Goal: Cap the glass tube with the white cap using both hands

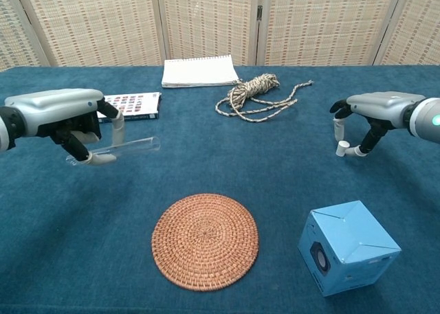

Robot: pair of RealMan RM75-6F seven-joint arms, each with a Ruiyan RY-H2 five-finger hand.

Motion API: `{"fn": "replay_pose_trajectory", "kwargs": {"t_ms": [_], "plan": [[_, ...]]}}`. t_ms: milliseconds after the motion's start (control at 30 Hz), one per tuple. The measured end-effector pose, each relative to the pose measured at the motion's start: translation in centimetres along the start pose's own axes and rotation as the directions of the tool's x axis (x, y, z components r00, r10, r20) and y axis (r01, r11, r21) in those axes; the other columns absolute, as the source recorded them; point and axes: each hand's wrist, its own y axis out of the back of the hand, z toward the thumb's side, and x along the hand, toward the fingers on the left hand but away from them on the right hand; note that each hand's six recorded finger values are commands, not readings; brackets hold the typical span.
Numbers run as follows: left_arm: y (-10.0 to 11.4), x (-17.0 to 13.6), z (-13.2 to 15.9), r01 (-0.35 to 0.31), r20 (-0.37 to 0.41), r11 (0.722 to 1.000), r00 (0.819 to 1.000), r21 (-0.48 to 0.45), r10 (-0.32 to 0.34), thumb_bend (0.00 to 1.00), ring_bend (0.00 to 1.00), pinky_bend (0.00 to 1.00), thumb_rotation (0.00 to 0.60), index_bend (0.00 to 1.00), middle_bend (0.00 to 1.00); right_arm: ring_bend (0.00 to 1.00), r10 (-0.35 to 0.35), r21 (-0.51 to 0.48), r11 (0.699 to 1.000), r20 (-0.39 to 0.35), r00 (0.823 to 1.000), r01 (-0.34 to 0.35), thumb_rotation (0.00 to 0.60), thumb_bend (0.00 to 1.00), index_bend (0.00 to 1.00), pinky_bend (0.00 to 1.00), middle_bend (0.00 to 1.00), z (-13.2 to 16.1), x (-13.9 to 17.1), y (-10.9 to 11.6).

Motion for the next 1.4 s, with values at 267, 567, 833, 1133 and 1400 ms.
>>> {"fn": "replay_pose_trajectory", "kwargs": {"t_ms": [267, 567, 833, 1133, 1400], "plan": [[-0.1, 0.0, 0.0, 0.002, -0.001, 1.0, 1.0, 0.0, -0.002, 0.31, 0.99, 1.0, 0.6, 0.56, 0.99, 0.0, 0.002, -0.003, 1.0, -0.001, 1.0, -0.002, 0.6, 0.31, 0.46, 0.0, 0.1, 0.1, -0.1, -0.2], [-0.2, 0.0, -0.1, 0.006, -0.004, 1.0, 1.0, 0.001, -0.006, 0.31, 0.99, 1.0, 0.6, 0.56, 1.0, 0.0, -0.002, -0.001, 1.0, -0.003, 1.0, 0.002, 0.6, 0.37, 0.5, 0.0, 0.13, 0.3, -0.1, -0.1], [0.3, 0.2, -0.4, -0.006, -0.01, 1.0, 1.0, -0.005, 0.006, 0.31, 0.99, 1.0, 0.6, 0.56, 1.0, 0.0, -0.016, -0.012, 1.0, -0.015, 1.0, 0.016, 0.6, 0.45, 0.56, 0.0, 0.18, 0.7, 0.2, 0.4], [2.1, 1.2, -0.4, -0.019, -0.017, 0.997, 1.0, -0.075, 0.018, 0.31, 0.99, 1.0, 0.6, 0.56, 1.0, 0.0, -0.095, -0.07, 0.994, -0.082, 0.992, 0.089, 0.6, 0.46, 0.64, 0.0, 0.25, 2.0, 2.4, 4.5], [4.0, 2.3, 1.1, 0.004, 0.01, 0.983, 1.0, -0.185, -0.002, 0.31, 0.99, 1.0, 0.6, 0.57, 1.0, 0.0, -0.244, -0.182, 0.961, -0.187, 0.952, 0.21, 0.6, 0.46, 0.68, 0.0, 0.27, 4.8, 5.8, 11.1]]}}
